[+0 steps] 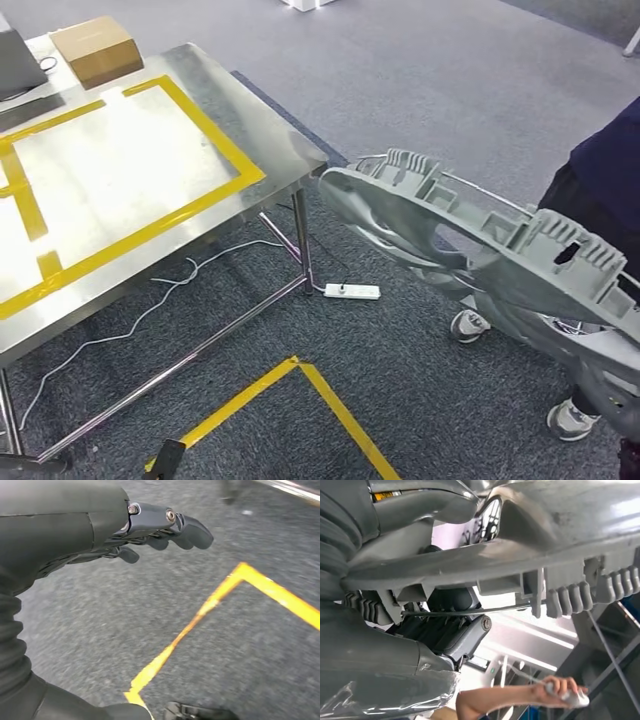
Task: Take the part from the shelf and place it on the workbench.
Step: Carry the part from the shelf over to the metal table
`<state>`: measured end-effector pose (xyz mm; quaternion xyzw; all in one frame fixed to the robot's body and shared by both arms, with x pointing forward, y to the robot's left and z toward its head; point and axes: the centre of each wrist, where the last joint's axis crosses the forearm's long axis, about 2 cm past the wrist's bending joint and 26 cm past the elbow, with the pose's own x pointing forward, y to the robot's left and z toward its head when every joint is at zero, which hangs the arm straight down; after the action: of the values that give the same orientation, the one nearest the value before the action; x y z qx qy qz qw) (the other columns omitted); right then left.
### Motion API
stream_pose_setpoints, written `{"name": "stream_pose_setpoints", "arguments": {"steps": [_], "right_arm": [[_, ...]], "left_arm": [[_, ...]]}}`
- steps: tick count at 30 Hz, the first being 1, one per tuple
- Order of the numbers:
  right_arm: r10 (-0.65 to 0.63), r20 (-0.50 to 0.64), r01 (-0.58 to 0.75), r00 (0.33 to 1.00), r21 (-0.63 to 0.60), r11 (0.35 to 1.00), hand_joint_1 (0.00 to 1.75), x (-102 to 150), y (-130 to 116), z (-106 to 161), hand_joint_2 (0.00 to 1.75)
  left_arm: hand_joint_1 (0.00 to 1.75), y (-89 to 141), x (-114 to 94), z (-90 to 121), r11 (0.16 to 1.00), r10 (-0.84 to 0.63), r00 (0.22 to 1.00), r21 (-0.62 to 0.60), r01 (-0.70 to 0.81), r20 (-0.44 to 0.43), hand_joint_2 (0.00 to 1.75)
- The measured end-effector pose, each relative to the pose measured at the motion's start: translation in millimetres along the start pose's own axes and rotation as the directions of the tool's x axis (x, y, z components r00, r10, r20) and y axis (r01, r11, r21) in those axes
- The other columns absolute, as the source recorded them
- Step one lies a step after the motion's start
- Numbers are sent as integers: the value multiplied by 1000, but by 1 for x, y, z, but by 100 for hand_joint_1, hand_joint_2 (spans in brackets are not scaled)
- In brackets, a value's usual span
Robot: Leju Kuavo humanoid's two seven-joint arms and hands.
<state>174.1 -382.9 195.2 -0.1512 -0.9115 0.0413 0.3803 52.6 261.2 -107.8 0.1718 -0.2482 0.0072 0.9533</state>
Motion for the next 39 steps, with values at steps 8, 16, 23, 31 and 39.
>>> {"name": "stream_pose_setpoints", "arguments": {"steps": [8, 16, 23, 31, 39], "right_arm": [[14, -18, -14, 1000, 23, 1000, 175, -6, -3, 1, 175], [7, -76, -4, 997, 38, 999, 175, -10, -5, 15, 175], [27, -92, -23, 995, 51, 998, 175, -12, -9, 24, 175], [38, -93, -34, 995, 44, 998, 175, -12, -14, 25, 175], [44, -94, -40, 995, 41, 998, 175, -11, -15, 25, 175]], "left_arm": [[0, 4, -5, 0, 982, 184, 983, 32, -184, -1, 175], [0, 1, -9, 3, 951, 302, 953, 67, -300, -20, 175], [0, 4, -12, 3, 965, 250, 963, 102, -240, -104, 175], [0, 8, -14, 1, 955, 296, 955, 19, -295, -11, 175], [0, 7, -11, 1, 958, 286, 958, 6, -286, -6, 175]]}}
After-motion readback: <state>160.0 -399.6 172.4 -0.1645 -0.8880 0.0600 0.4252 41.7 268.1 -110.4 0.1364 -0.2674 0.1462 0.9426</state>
